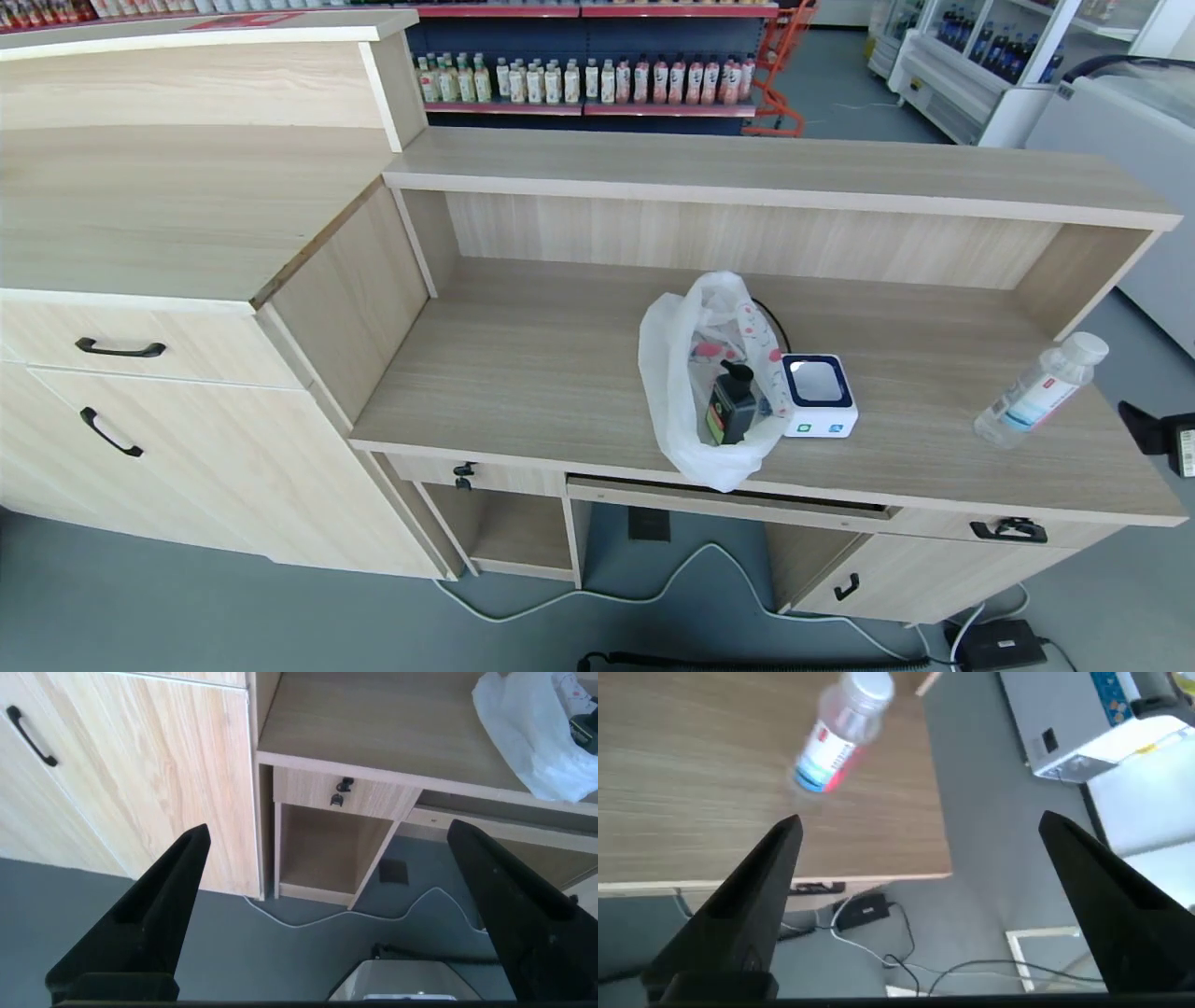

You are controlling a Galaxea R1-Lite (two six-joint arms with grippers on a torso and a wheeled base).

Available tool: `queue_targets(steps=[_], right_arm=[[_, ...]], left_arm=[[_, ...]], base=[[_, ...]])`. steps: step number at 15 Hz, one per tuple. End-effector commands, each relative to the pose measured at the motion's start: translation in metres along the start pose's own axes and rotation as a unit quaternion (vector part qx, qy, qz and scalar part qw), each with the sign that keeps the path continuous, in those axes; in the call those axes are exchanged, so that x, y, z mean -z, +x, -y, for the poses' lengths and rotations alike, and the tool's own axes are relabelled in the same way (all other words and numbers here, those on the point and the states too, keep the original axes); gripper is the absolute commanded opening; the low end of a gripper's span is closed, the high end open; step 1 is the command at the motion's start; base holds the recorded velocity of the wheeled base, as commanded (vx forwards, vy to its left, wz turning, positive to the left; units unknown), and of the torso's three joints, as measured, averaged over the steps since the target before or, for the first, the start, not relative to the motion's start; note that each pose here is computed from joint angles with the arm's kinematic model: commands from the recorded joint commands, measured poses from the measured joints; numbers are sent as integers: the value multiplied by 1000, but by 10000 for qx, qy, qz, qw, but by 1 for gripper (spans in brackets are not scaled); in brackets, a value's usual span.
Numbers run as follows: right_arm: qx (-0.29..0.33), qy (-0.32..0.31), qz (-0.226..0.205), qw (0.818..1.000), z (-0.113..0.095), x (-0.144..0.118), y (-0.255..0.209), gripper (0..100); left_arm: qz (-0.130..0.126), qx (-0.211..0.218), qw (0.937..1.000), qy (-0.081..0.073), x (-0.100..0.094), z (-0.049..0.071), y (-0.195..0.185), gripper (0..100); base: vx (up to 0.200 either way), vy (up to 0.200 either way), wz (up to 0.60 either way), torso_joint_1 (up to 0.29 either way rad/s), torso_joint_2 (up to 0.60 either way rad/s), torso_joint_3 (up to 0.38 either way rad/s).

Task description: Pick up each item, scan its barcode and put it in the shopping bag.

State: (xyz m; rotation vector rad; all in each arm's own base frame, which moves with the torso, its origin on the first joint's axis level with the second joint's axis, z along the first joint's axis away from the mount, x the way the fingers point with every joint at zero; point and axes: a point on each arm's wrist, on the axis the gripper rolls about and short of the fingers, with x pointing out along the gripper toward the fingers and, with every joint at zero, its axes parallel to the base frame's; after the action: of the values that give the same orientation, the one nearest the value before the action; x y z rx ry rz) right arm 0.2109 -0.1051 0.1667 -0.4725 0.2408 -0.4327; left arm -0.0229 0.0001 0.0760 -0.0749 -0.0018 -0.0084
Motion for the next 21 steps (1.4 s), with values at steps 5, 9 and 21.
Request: queue_targets(steps=[5, 9, 21], right_arm=[[769, 759, -1048, 9886, 40, 52, 23, 100], [502, 991, -899, 9897, 41, 55, 62, 100], [-59, 1381, -375, 9897, 30, 31, 6, 100]], left_arm=[[-3, -3, 10000, -1, 0, 0, 0, 100], [5, -3, 10000, -1, 0, 0, 0, 100], [-10, -4, 10000, -1, 0, 0, 0, 100]], base=[[0, 0, 0, -12, 31, 13], [0, 0, 0, 0, 0, 0], [0, 0, 0, 0, 0, 0]])
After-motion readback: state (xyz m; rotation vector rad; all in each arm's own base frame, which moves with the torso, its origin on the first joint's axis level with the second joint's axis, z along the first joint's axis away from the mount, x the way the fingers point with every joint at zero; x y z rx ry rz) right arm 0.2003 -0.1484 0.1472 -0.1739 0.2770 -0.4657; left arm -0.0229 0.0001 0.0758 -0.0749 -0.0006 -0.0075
